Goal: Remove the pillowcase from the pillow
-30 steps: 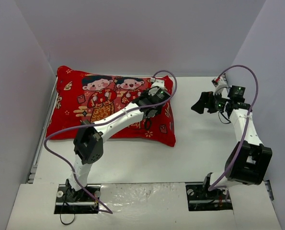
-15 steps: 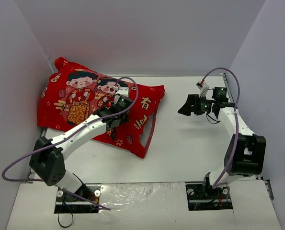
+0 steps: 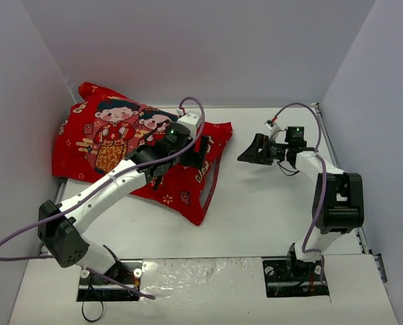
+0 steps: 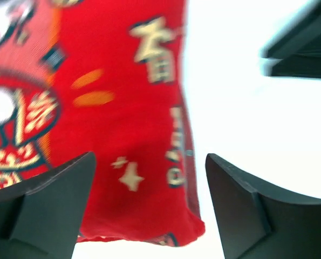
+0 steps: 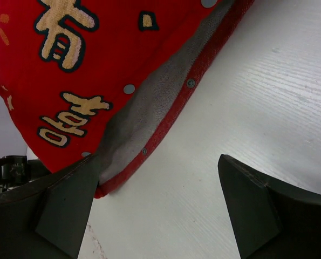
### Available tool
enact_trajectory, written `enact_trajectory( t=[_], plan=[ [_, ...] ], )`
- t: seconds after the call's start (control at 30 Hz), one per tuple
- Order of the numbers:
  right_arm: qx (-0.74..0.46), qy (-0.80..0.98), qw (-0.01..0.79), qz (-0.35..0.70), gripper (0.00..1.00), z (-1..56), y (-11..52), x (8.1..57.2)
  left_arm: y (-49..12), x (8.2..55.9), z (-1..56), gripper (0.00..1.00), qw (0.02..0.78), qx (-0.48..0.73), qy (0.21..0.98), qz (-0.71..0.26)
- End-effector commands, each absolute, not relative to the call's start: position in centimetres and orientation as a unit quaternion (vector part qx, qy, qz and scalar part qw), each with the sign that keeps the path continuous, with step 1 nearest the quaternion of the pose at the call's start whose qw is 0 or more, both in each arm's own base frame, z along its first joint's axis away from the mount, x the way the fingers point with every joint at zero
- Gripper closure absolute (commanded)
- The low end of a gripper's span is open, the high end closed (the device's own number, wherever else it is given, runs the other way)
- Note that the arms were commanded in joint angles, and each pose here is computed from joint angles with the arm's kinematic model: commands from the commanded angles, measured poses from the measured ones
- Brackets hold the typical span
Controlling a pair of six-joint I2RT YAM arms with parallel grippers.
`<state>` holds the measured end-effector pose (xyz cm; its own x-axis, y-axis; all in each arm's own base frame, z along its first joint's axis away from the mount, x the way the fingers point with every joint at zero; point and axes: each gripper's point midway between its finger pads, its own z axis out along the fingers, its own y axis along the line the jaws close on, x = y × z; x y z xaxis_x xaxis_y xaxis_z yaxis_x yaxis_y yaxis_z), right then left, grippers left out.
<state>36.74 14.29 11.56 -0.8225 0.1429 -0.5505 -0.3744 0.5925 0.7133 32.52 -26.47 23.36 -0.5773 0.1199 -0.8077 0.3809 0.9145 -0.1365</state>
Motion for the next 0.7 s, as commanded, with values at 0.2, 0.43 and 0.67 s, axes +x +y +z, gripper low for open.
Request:
enact_trajectory(
  t=[0.2,0.43,0.67],
  plan=[
    [-0.057,0.829,0.316,0.458,0.14,12.9,12.6,38.3,-31.4,30.7,22.5,0.18,0.411,0.302,0.858,-0.055],
    [-0.021,0.833,0.332,0.441,0.13,12.6,9.4,39.1,-32.1,32.0,20.6,0.21,0.436,0.344,0.820,0.136],
    [0.001,0.838,0.339,0.426,0.14,12.0,7.5,39.8,-32.7,32.4,18.4,0.15,0.446,0.370,0.765,0.281]
  ],
)
